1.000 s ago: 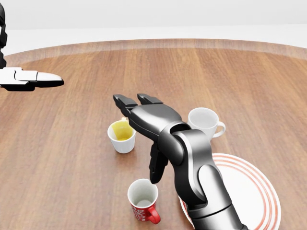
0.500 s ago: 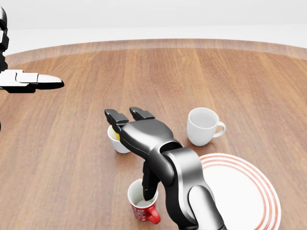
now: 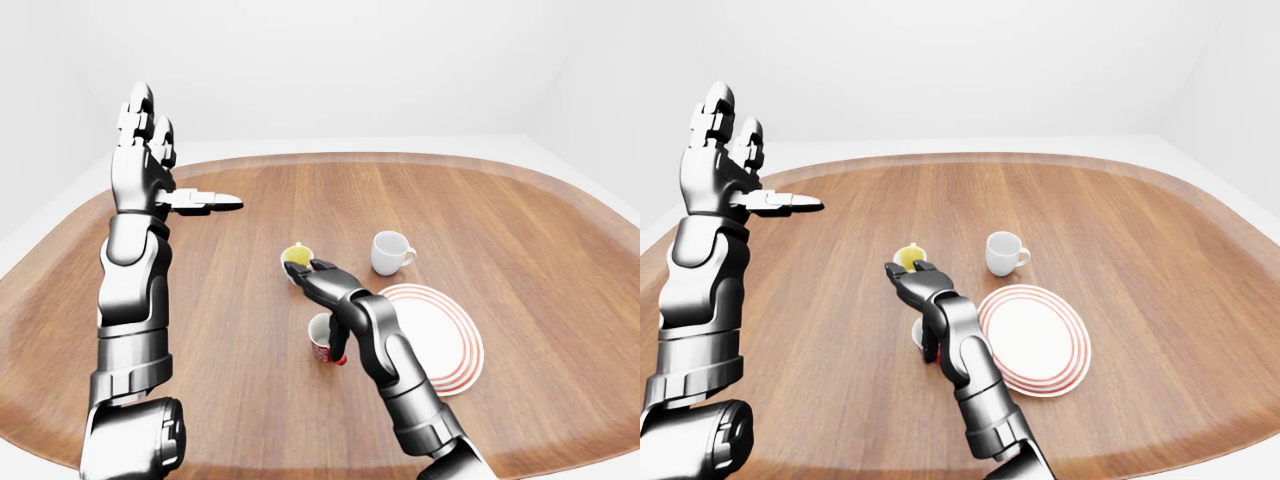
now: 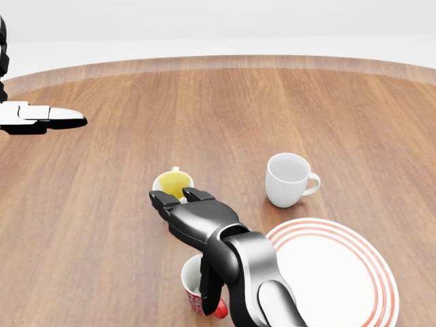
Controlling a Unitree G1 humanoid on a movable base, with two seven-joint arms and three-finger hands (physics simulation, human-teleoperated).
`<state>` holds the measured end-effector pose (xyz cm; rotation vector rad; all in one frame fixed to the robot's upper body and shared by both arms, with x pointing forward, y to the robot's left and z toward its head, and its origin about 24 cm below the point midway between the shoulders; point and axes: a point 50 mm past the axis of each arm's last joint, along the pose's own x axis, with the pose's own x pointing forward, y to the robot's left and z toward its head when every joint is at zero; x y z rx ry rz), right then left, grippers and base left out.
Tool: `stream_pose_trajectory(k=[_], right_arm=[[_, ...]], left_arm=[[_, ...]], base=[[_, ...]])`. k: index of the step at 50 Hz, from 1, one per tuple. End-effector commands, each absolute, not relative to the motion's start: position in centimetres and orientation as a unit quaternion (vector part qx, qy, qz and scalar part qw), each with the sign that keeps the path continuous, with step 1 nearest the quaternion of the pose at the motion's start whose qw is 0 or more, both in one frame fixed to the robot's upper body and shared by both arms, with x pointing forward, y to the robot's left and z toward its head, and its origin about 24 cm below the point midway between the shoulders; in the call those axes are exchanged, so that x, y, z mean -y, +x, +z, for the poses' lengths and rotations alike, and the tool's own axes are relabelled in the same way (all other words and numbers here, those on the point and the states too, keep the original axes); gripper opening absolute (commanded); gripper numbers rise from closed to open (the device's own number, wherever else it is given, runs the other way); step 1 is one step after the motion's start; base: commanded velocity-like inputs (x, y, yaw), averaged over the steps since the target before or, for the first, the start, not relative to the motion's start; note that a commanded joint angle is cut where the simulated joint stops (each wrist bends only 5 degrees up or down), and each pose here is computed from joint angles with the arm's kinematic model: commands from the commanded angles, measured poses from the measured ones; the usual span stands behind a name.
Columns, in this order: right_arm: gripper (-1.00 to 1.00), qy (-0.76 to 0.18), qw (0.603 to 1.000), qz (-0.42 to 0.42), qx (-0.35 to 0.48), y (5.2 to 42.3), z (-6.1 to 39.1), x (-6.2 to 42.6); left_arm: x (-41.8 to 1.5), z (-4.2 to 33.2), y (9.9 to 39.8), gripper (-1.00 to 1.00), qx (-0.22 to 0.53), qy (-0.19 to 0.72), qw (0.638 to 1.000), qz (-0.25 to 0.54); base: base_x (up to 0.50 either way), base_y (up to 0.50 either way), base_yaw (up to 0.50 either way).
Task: Pick up the red mug and put it on the plate
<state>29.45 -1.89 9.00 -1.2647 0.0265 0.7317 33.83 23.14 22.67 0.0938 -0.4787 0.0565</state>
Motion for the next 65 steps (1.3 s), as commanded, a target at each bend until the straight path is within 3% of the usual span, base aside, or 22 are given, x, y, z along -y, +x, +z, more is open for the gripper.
stream_pose_trajectory(k=[1,65], right_arm=[[1.00,-0.564,0.738,0.368,-0.047,29.3,6.8,1.6],[1.00,-0.544,0.730,0.395,-0.120,32.1,3.9,2.4]], left_arm=[[-23.4,22.4,33.8,1.00,0.232,0.044,0.971,0.031],[-23.8,22.0,33.8,1.00,0.225,0.043,0.973,0.034]], base=[[0.00,0.00,0.00],[0.00,0.00,0.00]])
